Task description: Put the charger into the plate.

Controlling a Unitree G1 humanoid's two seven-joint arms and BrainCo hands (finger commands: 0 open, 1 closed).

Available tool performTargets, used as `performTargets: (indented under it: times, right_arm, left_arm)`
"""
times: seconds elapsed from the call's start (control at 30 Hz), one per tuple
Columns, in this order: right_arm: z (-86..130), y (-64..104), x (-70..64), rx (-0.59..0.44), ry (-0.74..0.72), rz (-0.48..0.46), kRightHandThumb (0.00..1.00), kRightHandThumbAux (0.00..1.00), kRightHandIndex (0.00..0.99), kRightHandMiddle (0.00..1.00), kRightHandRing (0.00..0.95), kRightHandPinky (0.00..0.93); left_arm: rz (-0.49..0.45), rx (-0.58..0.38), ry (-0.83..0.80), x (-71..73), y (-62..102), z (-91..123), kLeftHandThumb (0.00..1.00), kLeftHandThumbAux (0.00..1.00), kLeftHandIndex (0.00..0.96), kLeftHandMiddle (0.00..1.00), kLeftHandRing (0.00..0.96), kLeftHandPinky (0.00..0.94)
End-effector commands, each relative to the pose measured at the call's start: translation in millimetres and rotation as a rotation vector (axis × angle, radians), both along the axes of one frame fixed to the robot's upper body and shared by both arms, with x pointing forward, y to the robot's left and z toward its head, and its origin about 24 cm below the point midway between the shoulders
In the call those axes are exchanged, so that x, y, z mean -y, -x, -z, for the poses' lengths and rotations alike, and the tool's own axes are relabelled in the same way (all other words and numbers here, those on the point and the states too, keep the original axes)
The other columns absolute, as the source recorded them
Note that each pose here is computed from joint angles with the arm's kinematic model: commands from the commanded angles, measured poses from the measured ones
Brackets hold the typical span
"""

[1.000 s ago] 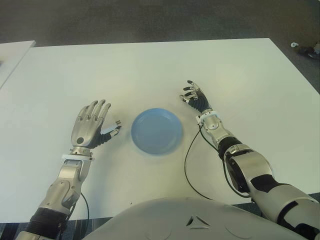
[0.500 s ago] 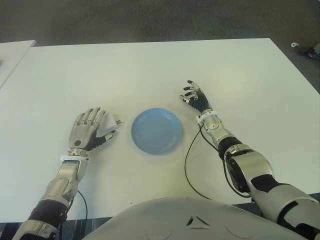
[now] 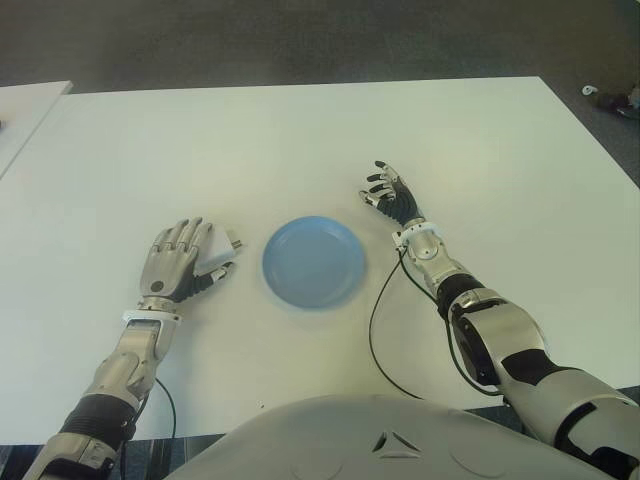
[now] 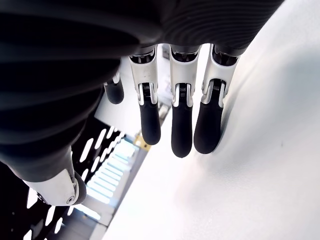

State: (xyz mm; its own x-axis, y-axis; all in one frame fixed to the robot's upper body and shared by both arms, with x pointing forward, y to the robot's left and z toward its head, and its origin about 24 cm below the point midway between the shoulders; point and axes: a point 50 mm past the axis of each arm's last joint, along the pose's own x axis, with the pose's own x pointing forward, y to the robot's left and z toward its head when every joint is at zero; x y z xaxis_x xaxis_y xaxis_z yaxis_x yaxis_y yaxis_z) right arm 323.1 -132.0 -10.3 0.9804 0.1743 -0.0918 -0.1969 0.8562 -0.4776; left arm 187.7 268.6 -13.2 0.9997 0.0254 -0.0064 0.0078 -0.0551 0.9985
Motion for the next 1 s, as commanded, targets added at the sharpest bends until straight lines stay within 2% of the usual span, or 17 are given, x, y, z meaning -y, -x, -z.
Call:
performTargets:
  times: [0.03, 0.3, 0.63, 1.0]
  right_arm:
    - [41.0, 30.4, 2.0, -0.204, 0.042, -0.020, 0.051, 0.658, 0.041, 0.285, 0.336, 0.339]
    - [41.4, 30.9, 2.2, -0.206, 0.037, -0.017, 0.041, 0.660, 0.045, 0.273, 0.331, 0.347]
    - [41.3, 31.3, 3.1, -0.201, 0.036, -0.015, 0.054, 0.682, 0.054, 0.276, 0.331, 0.353]
    - [42.1, 31.7, 3.3, -0.209, 0.035, -0.018, 0.069, 0.693, 0.055, 0.270, 0.332, 0.357]
  left_arm:
    - [0.000, -0.024, -0.006, -2.1, 1.8, 5.9, 0.198, 0.179, 0.000, 0.000, 0.000, 0.000]
    - [-0.002, -0.039, -0.019, -5.1, 0.7, 12.2, 0.200, 0.174, 0.000, 0.000, 0.000, 0.000]
    - [-0.009, -0.061, -0.022, -8.0, -8.1, 18.0, 0.205, 0.177, 0.000, 0.000, 0.000, 0.000]
    - [-0.008, -0.050, -0.026, -9.5, -11.9, 18.2, 0.197, 0.183, 0.000, 0.000, 0.000, 0.000]
